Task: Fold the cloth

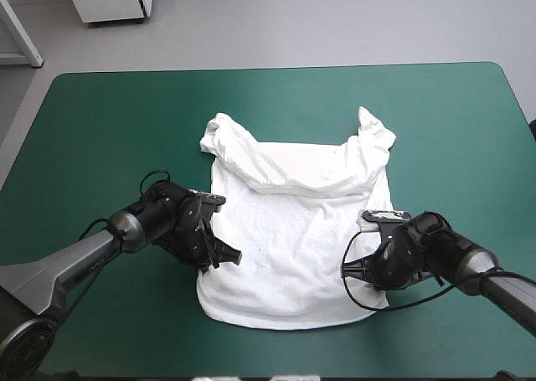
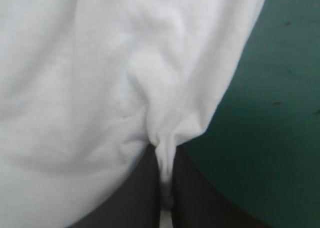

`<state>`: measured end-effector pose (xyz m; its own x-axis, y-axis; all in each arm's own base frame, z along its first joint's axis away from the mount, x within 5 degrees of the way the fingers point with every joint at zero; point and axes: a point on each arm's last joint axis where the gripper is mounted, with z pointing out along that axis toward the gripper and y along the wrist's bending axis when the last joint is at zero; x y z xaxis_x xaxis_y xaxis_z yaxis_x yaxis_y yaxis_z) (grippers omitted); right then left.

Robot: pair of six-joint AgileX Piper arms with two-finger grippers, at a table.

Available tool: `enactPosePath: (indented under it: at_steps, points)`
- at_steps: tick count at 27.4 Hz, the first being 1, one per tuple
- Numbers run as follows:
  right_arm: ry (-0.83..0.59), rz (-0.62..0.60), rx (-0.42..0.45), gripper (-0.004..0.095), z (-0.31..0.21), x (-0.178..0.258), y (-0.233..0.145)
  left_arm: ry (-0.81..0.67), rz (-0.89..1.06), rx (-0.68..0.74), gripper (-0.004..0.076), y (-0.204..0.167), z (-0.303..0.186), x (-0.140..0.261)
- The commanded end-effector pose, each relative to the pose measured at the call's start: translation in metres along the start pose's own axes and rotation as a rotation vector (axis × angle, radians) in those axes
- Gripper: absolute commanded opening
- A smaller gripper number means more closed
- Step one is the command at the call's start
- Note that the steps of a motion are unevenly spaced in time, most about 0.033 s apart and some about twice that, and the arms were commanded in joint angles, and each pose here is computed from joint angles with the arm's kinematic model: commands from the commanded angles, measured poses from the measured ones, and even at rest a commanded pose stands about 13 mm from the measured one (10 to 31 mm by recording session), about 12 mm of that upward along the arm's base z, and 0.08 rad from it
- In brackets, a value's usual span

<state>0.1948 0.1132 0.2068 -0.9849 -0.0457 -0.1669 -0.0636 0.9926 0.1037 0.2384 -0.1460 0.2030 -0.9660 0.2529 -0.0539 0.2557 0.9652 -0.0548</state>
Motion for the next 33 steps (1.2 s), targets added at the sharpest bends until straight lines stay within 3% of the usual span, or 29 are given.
enactPosePath:
  at_steps: [1,7,13,19,22,23,27,29,33]
  points:
    - [-0.019,-0.021,0.003,-0.0017,-0.005,0.004,-0.002,-0.101,-0.006,0.045,-0.0008,-0.006,-0.010,-0.006]
    - [-0.171,-0.064,-0.015,-0.0017,-0.063,-0.004,-0.002,-0.223,0.002,0.083,-0.0008,-0.007,-0.063,-0.005]
    - [-0.417,-0.131,-0.050,-0.0017,-0.158,-0.017,0.000,-0.436,0.033,0.135,-0.0010,-0.007,-0.152,0.005]
    - [-0.661,-0.171,-0.052,-0.0017,-0.250,-0.022,-0.003,-0.746,0.063,0.196,-0.0010,-0.003,-0.258,0.026]
    - [-0.830,-0.191,-0.081,-0.0017,-0.300,-0.018,-0.005,-0.897,0.089,0.192,-0.0010,0.002,-0.307,0.041]
    - [-0.941,-0.193,-0.097,-0.0017,-0.332,-0.011,-0.010,-1.016,0.112,0.193,-0.0010,0.005,-0.340,0.052]
    - [-1.121,-0.206,-0.130,-0.0016,-0.382,0.007,-0.018,-1.244,0.135,0.216,-0.0010,0.012,-0.394,0.080]
    - [-1.261,-0.246,-0.183,-0.0014,-0.420,0.027,-0.024,-1.443,0.152,0.255,-0.0010,0.018,-0.432,0.108]
    - [-1.383,-0.265,-0.264,-0.0011,-0.451,0.046,-0.027,-1.632,0.215,0.351,-0.0010,0.018,-0.464,0.138]
